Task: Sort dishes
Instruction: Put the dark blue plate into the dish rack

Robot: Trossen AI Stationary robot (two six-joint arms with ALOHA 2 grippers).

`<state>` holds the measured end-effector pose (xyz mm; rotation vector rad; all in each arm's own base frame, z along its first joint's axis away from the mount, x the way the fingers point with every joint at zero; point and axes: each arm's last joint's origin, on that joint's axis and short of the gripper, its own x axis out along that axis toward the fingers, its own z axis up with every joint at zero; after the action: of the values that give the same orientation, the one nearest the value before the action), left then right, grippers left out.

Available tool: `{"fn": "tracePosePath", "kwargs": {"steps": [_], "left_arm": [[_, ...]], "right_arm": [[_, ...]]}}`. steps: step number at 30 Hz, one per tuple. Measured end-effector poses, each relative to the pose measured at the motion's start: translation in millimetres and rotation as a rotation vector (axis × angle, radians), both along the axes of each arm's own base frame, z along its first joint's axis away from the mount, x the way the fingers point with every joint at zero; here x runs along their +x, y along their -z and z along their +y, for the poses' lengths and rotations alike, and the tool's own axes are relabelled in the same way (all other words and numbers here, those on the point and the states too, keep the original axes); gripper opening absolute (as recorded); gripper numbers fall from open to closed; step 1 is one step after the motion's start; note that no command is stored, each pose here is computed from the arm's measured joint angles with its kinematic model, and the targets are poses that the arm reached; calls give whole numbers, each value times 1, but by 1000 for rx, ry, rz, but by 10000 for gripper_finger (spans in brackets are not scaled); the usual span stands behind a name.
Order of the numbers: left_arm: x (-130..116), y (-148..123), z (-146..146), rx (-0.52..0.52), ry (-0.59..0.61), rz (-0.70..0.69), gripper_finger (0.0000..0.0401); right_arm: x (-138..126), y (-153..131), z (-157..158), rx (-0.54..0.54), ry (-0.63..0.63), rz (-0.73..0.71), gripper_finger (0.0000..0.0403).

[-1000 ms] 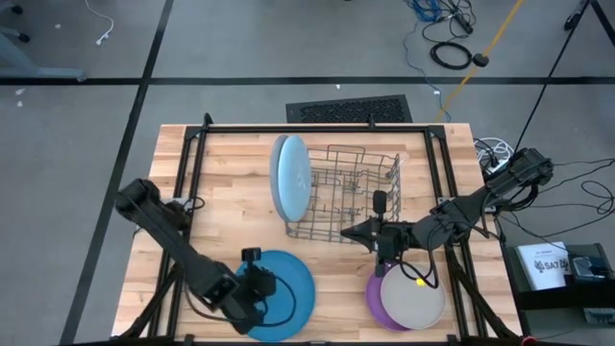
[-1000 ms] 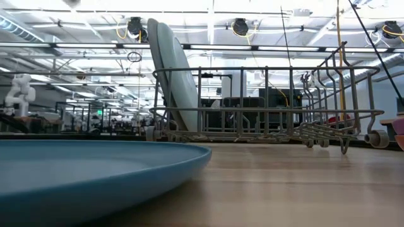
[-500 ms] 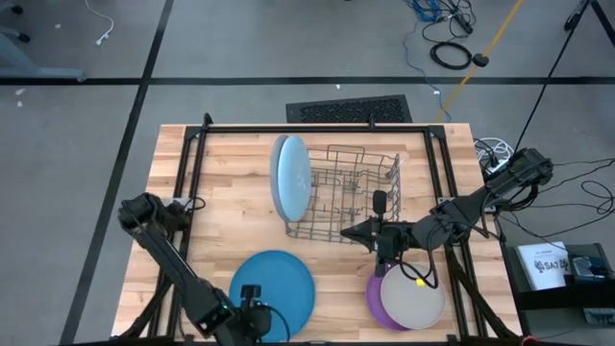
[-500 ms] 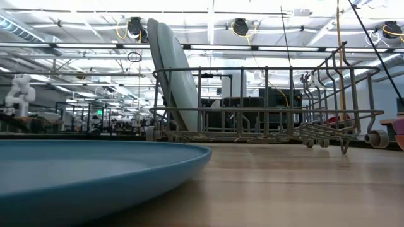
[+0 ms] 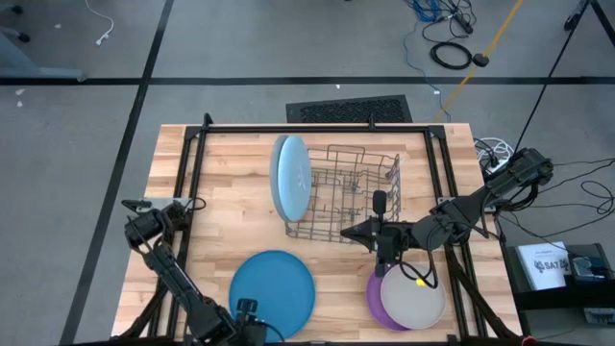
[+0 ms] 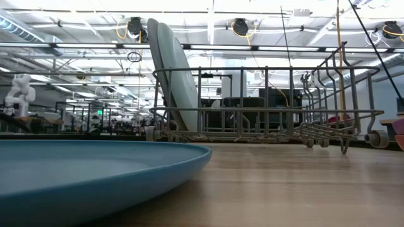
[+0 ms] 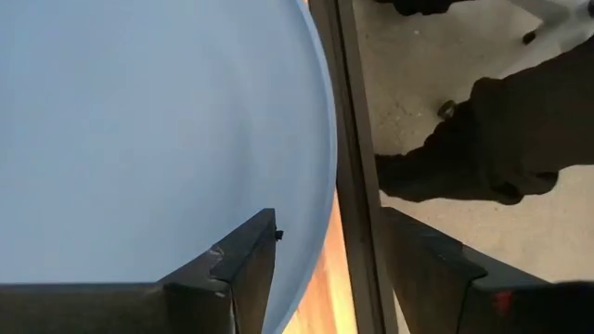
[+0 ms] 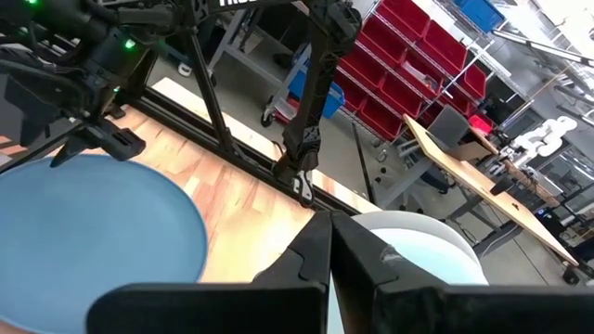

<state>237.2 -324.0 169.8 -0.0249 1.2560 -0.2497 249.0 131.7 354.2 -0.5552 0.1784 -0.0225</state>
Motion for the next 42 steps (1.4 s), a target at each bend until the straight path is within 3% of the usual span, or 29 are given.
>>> {"fn": "tracePosePath", "kwargs": {"steps": [9, 18, 22, 29, 37, 42], "left_arm": [[0, 26, 1, 115, 22, 35, 191], [-1, 29, 8, 218, 1, 39, 188], [3, 29, 13, 240, -9, 40, 148], [11, 30, 22, 311, 29, -1, 19], [19, 26, 25, 284, 37, 13, 3], [24, 8, 21, 181, 62, 22, 0]], "right_arm": [[0, 0, 0, 1, 0, 0, 0], [0, 0, 0, -6, 0, 0, 0], [0, 0, 0, -8, 0, 0, 0], [0, 0, 0, -9, 0, 1, 0], [0, 0, 0, -7, -1, 1, 0], [0, 0, 0, -4, -1, 0, 0]]}}
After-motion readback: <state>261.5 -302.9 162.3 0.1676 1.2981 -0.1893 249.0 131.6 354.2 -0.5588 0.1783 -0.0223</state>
